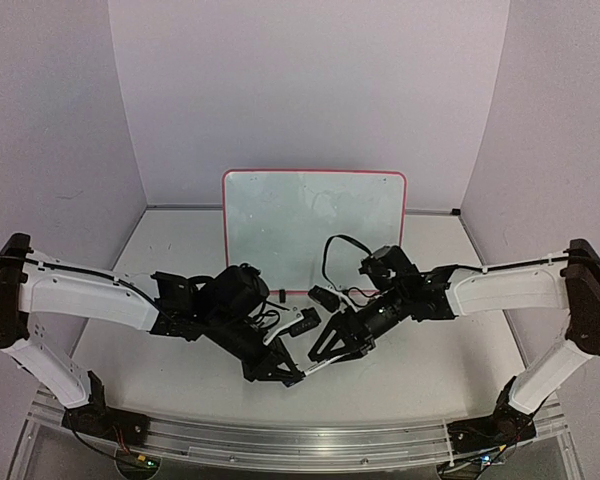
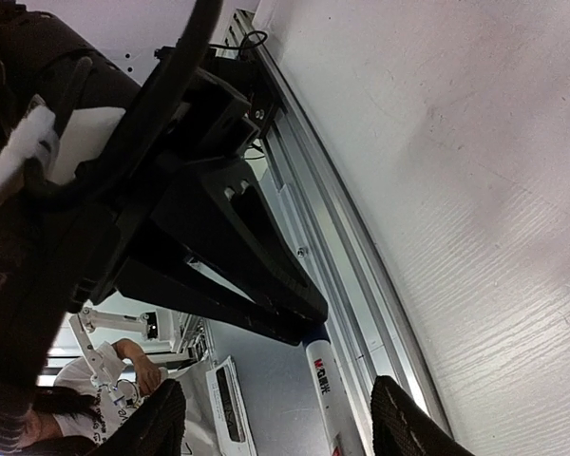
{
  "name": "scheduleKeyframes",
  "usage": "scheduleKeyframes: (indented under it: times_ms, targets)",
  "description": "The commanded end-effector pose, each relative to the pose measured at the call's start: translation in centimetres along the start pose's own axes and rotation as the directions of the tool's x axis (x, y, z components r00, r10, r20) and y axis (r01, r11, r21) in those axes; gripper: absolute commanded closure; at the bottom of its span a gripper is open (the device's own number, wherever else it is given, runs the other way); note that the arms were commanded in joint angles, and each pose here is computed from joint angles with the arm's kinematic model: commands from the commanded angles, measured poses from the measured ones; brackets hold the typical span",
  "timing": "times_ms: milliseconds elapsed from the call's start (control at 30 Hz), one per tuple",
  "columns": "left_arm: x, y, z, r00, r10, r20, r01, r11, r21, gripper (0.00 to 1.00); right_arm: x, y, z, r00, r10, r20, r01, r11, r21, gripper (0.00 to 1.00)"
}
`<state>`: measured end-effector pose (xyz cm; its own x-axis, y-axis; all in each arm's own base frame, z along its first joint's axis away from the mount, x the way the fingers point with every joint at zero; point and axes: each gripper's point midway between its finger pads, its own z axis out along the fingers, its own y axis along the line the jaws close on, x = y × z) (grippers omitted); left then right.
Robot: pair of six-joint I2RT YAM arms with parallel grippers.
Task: Write a sentence on the whiteboard
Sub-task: Pass from the left arm to the right
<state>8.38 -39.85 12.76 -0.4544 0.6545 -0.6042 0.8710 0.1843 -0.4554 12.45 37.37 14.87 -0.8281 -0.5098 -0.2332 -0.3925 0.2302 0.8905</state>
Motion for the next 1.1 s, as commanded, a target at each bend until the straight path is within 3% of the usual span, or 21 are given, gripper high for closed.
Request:
scheduleKeyframes:
  times_ms: [0,367,767,1067]
  targets:
    - [-2.8,-1.1,-1.3,0.996,0.024,0.082,-0.027,0.999,0.033,1.0,-0.3,0.8,0.8,1.0,-0.023,-0.018,0.022,0.999,-0.026,0.39]
    - [-2.5,-0.9,-0.9,0.998,0.017,0.063,-0.019,0.999,0.039,1.0,-0.1,1.0,1.5,0.999,-0.027,-0.039,0.026,0.999,-0.025,0.5]
    - [-2.3,-0.7,-0.6,0.999,0.02,0.049,-0.022,0.999,0.039,1.0,0.4,0.5,1.7,0.999,-0.013,-0.049,0.012,1.0,-0.012,0.8]
    - [-2.1,-0.4,-0.6,0.999,0.019,0.039,-0.02,0.999,0.029,1.0,0.8,0.0,1.9,0.998,-0.006,-0.064,0.007,1.0,0.002,0.97]
